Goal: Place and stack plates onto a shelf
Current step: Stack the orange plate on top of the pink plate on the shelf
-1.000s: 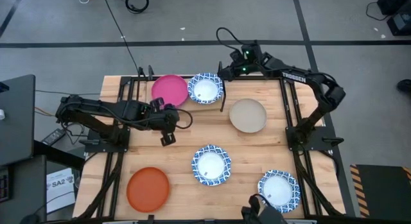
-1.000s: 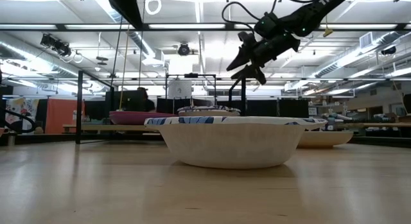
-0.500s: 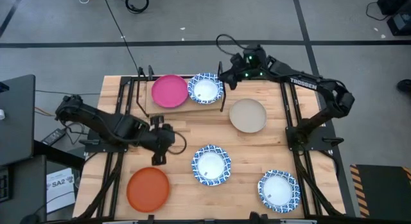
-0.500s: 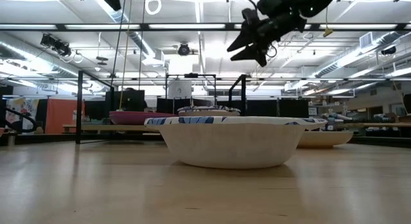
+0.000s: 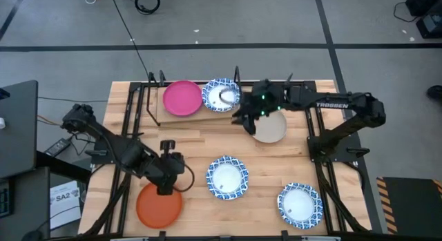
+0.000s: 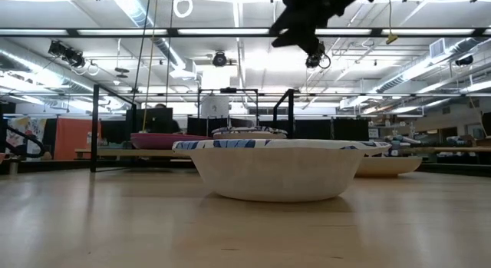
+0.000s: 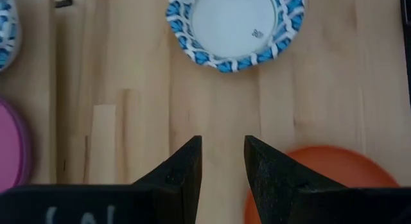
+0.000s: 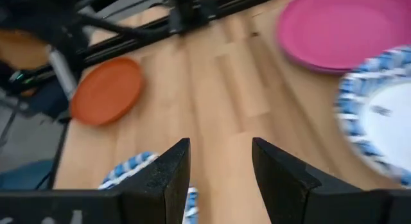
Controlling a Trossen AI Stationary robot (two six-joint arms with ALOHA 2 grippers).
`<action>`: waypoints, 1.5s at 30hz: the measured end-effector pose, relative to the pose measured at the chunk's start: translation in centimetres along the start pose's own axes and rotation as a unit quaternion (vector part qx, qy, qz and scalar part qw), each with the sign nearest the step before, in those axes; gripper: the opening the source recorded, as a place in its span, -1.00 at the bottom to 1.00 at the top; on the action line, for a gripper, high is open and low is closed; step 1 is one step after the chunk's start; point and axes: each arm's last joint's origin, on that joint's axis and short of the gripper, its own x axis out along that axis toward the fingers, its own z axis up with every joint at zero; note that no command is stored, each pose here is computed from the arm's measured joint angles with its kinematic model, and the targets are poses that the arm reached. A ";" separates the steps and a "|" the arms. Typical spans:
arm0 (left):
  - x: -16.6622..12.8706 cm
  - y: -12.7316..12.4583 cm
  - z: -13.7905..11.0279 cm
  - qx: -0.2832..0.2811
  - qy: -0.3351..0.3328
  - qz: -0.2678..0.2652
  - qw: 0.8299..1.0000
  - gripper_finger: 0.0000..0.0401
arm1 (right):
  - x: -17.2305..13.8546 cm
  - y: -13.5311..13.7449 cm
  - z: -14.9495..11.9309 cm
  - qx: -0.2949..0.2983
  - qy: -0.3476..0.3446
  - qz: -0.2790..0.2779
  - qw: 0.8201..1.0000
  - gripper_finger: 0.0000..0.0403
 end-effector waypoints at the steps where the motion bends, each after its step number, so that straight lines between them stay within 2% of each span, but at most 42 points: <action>1: 0.3 -0.1 -0.2 0.003 0.002 0.000 1.000 -0.39 | 0.2 0.8 -0.2 -0.008 0.003 0.007 1.000 -0.15; 10: 5.3 -0.8 -3.9 0.019 0.082 -0.021 0.996 -0.39 | 1.2 6.7 -2.0 -0.068 0.024 0.043 0.996 -0.15; 17: 8.6 -1.3 -6.4 0.015 0.103 -0.063 0.993 -0.39 | 1.2 9.0 -2.9 -0.089 0.034 0.072 0.993 -0.15; 26: 11.1 -1.4 -8.6 0.011 0.101 -0.084 0.991 -0.39 | 1.2 9.4 -3.1 -0.094 0.032 0.070 0.993 -0.15; 30: 11.7 -1.5 -9.2 0.008 0.105 -0.107 0.989 -0.39 | 1.2 9.4 -3.1 -0.094 0.032 0.070 0.993 -0.15; 45: 13.7 -1.4 -11.2 0.000 0.080 -0.127 0.989 -0.39 | 1.2 9.4 -3.1 -0.095 0.032 0.070 0.992 -0.15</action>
